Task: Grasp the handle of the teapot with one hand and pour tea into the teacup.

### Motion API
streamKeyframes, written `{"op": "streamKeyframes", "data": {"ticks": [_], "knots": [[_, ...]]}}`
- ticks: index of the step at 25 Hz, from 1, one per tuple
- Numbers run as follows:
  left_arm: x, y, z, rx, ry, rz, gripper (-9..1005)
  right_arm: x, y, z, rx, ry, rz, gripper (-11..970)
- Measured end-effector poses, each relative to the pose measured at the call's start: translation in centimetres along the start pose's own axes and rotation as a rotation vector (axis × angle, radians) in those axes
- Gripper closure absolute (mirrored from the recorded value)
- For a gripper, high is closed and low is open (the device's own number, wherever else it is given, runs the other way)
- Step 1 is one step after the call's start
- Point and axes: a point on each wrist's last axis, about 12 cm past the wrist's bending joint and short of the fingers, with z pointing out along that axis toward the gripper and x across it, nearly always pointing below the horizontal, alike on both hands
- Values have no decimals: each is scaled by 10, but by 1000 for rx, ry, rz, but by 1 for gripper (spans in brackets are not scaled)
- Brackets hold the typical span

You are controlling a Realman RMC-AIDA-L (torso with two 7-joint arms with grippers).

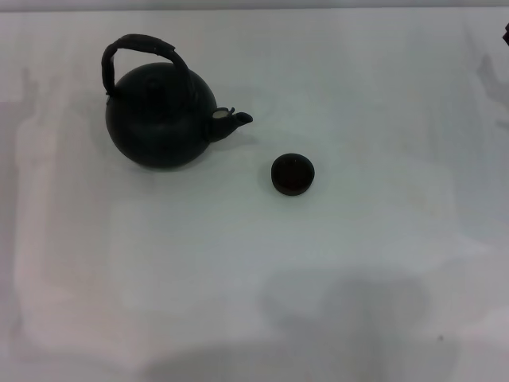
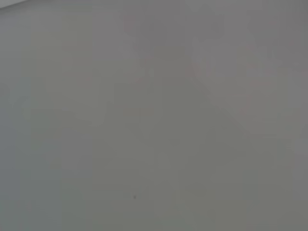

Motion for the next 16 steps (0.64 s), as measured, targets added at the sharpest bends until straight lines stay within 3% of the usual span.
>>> {"op": "streamKeyframes", "data": {"ticks": [16], "knots": [[1,1,0,-20,1,-12,221,1,5,6,3,33,4,130]]}}
